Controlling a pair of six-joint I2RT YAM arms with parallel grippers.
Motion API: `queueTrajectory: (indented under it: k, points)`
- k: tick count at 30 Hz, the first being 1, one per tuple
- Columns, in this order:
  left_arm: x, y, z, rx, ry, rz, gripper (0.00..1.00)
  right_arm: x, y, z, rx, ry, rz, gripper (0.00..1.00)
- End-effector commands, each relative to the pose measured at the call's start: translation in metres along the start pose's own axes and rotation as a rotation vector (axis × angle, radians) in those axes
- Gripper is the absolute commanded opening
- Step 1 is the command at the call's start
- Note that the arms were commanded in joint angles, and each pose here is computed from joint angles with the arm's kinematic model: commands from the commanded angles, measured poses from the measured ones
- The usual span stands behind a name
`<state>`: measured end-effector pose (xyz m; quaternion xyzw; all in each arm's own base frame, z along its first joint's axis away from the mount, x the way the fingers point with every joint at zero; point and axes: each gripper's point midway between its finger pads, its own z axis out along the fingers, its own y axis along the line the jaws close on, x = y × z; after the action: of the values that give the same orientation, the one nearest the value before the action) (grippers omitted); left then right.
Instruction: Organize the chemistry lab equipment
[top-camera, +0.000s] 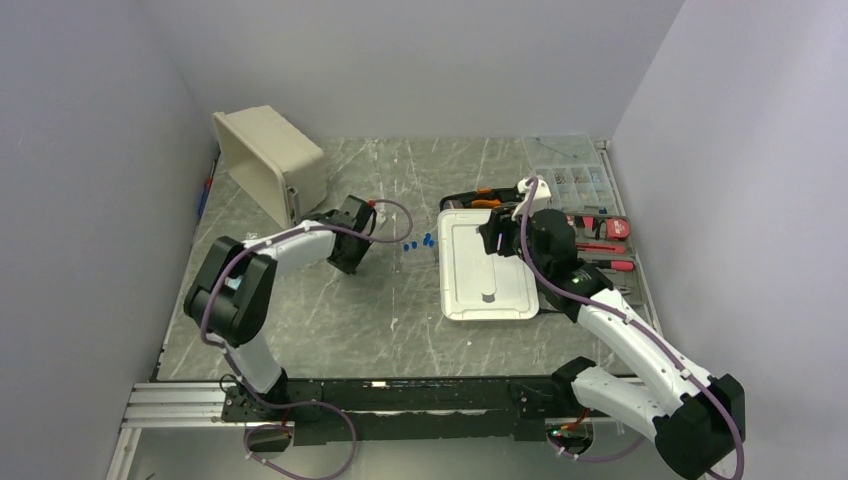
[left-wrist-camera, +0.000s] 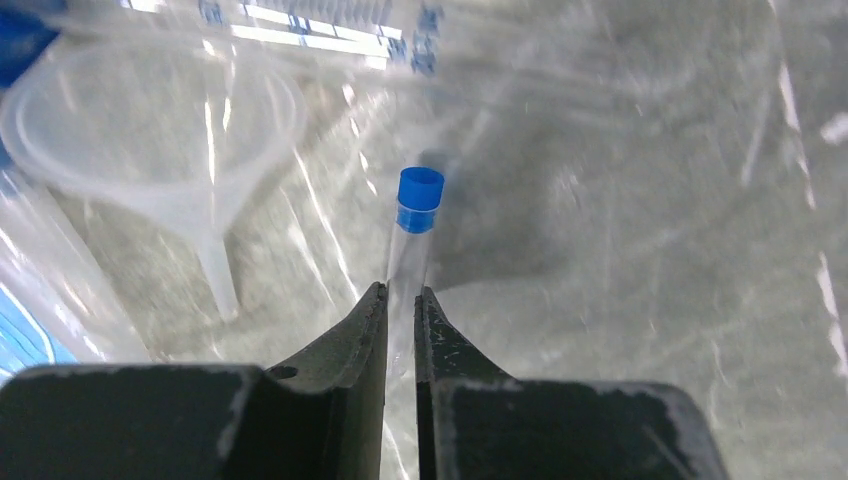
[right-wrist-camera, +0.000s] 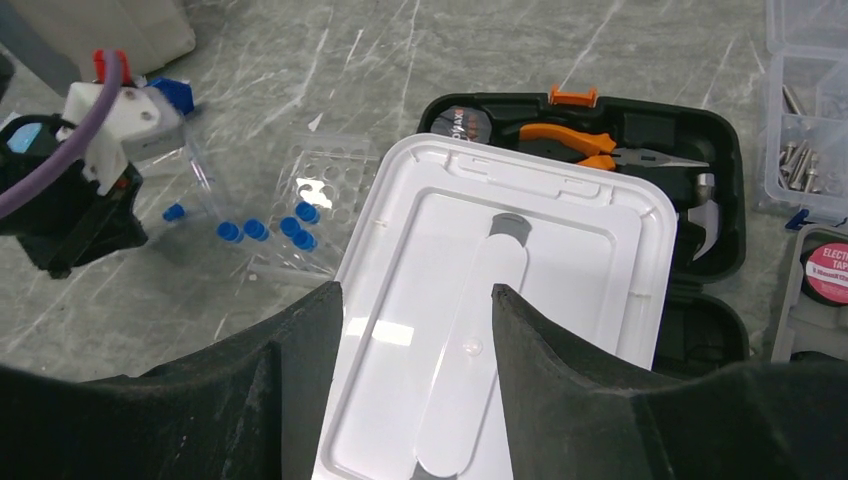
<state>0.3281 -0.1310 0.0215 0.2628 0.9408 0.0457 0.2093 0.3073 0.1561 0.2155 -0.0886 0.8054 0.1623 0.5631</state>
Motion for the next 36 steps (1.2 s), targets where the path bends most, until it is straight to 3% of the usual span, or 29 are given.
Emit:
queueTrajectory:
  k: [1, 7, 14, 24, 36]
  points:
    - [-0.005, -0.007, -0.038, 0.031, -0.090, -0.040, 0.09, -0.022, 0.006, -0.003, -0.036, -0.080, 0.030, 0.59]
    - [-0.021, -0.028, -0.095, 0.141, -0.340, -0.006, 0.10, -0.026, 0.029, -0.004, -0.148, -0.060, 0.082, 0.59]
    - [-0.037, -0.066, -0.150, 0.352, -0.580, 0.077, 0.09, -0.026, 0.108, -0.014, -0.554, 0.032, 0.198, 0.59]
    - [-0.041, -0.105, -0.188, 0.547, -0.680, 0.149, 0.09, -0.022, 0.192, -0.013, -0.794, 0.121, 0.227, 0.60]
    - [-0.042, -0.108, -0.202, 0.569, -0.722, 0.160, 0.07, 0.000, 0.211, 0.004, -0.820, 0.214, 0.231, 0.54]
